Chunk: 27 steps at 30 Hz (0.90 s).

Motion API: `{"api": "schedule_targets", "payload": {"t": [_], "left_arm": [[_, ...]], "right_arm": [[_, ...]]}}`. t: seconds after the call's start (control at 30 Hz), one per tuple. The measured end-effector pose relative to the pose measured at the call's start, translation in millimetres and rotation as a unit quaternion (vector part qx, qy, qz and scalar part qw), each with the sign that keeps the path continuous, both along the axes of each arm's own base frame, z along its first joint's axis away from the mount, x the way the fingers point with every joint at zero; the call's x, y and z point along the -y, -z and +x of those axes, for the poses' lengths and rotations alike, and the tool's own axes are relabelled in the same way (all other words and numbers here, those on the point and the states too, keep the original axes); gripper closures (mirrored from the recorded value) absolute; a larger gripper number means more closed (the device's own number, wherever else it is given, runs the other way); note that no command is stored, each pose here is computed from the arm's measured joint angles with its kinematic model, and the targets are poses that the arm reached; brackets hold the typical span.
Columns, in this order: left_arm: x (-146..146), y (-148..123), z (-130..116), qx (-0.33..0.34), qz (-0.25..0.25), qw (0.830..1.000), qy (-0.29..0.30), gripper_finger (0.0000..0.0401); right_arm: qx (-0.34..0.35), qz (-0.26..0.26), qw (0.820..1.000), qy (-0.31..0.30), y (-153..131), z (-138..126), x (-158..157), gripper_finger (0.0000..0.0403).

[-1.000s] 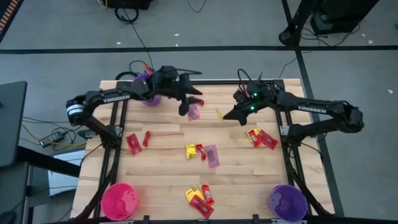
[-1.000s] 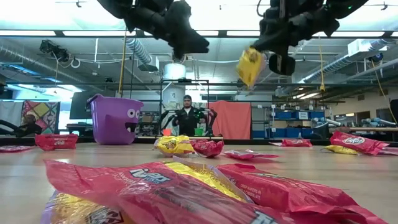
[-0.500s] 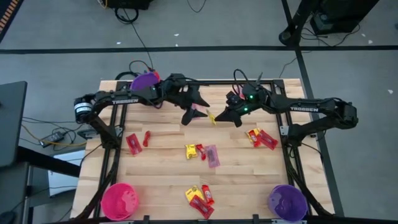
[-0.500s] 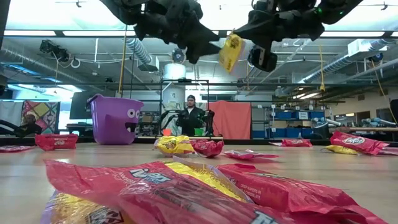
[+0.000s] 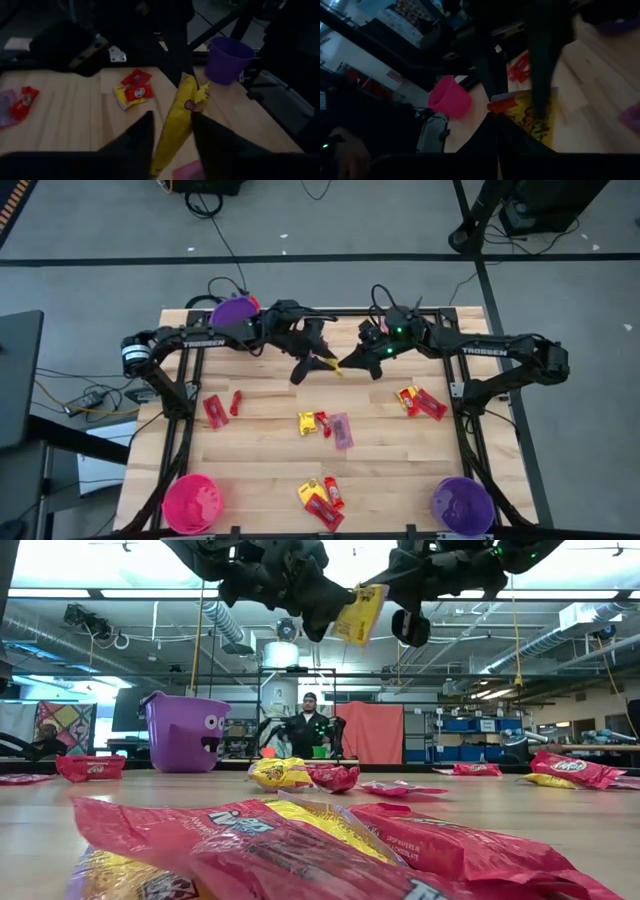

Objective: Sort candy by brand, put in halloween buckets
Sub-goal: Put the yellow candy into the top purple bucket

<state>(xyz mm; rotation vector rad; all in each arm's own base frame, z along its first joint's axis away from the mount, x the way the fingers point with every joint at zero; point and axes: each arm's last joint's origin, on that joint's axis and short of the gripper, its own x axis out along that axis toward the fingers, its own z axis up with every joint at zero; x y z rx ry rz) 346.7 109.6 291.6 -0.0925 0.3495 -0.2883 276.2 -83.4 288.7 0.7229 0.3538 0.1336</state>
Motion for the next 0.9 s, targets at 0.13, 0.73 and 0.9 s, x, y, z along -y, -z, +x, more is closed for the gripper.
{"api": "schedule_targets", "payload": {"t": [0.13, 0.73, 0.9], "left_arm": [[-13, -13, -4, -0.024, -0.016, 0.999, -0.022, 0.0379], [-100, -45, -116, -0.398, 0.027, 0.852, -0.34, 0.0395], [-127, -35, -150, -0.422, -0.013, 0.819, -0.388, 0.0395]], "right_arm": [[-0.009, 0.005, 1.0, 0.028, 0, -1, 4, 0.0378], [-0.343, -0.019, 0.919, 0.192, 50, -32, -11, 0.0254], [-0.345, -0.027, 0.923, 0.168, 50, -29, -25, 0.0254]]}}
